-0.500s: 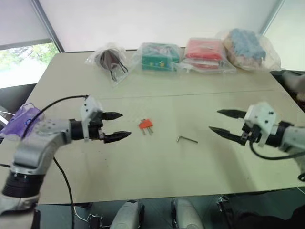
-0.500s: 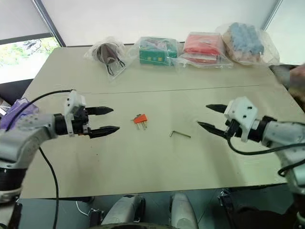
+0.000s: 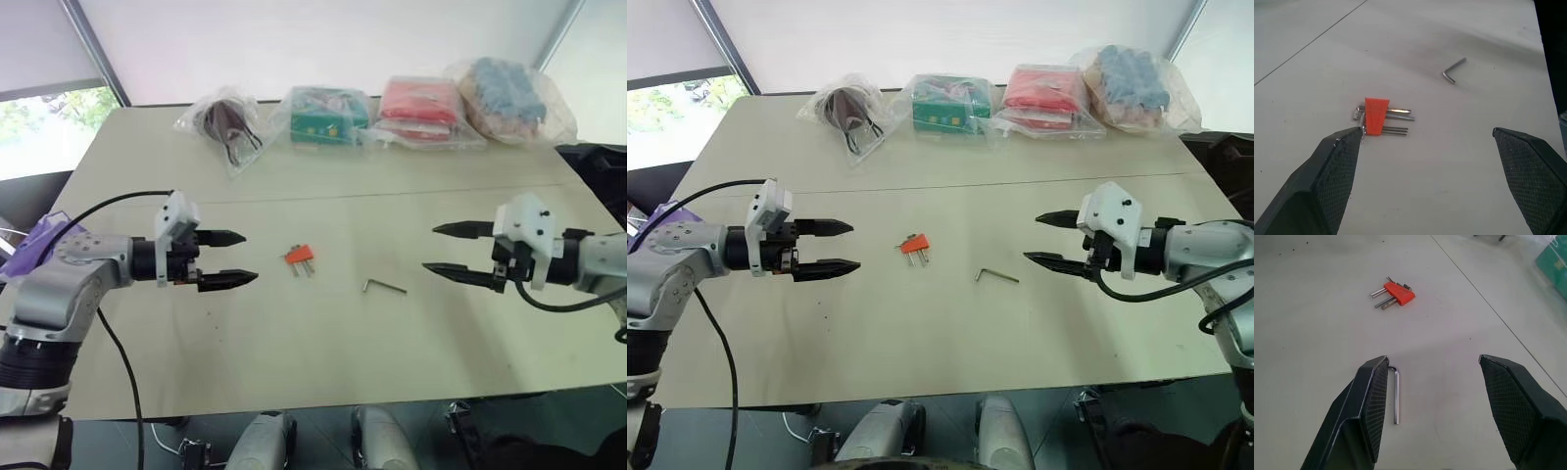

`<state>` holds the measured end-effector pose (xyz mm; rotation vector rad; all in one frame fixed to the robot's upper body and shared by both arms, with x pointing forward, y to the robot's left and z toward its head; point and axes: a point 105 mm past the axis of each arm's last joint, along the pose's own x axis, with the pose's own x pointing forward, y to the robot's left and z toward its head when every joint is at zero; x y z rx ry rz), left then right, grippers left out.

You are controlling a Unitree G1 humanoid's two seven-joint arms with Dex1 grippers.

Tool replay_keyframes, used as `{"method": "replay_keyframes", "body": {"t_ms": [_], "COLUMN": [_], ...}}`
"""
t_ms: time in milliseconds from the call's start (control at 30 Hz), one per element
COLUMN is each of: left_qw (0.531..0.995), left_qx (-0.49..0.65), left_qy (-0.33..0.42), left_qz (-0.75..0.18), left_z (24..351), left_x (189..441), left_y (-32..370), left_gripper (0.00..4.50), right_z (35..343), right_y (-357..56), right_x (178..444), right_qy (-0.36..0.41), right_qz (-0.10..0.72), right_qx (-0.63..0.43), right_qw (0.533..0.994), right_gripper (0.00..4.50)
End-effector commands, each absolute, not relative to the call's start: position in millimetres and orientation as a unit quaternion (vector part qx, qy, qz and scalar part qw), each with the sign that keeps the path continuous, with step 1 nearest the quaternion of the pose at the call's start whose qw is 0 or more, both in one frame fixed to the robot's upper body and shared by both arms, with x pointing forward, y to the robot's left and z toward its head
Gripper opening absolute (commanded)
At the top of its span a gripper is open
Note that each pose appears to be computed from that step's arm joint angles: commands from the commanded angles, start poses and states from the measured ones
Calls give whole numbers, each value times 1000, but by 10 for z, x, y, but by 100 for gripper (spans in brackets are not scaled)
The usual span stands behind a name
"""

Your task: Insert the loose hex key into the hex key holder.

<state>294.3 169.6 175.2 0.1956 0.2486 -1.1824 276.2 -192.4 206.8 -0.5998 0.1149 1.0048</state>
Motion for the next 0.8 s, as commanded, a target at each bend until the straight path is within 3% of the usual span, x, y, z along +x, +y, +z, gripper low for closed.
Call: {"method": "replay_keyframes", "body": {"t_ms": [33, 267, 400, 800], "left_qw": [821, 851, 882, 914], "left_qx": [101, 105, 105, 109], "left_qy": [97, 73, 56, 53], "left_qz": [-553, -509, -456, -386], "left_z": [1885, 1905, 1880, 1852], "left_x": [2940, 3044, 3163, 3038], "left_y": [1696, 1769, 1870, 2090], "left_gripper": [445, 445, 445, 445], "right_z": [2138, 2114, 2013, 1323], "right_y": [-1908, -1817, -1689, -818], "right_x": [2789, 2862, 3073, 3543], "right_qy": [37, 20, -1, -9], "right_qz": [470, 474, 458, 494], "right_qx": [-290, -293, -314, -341], "right_qw": [833, 830, 832, 800], "right_gripper": [304, 304, 304, 304]}}
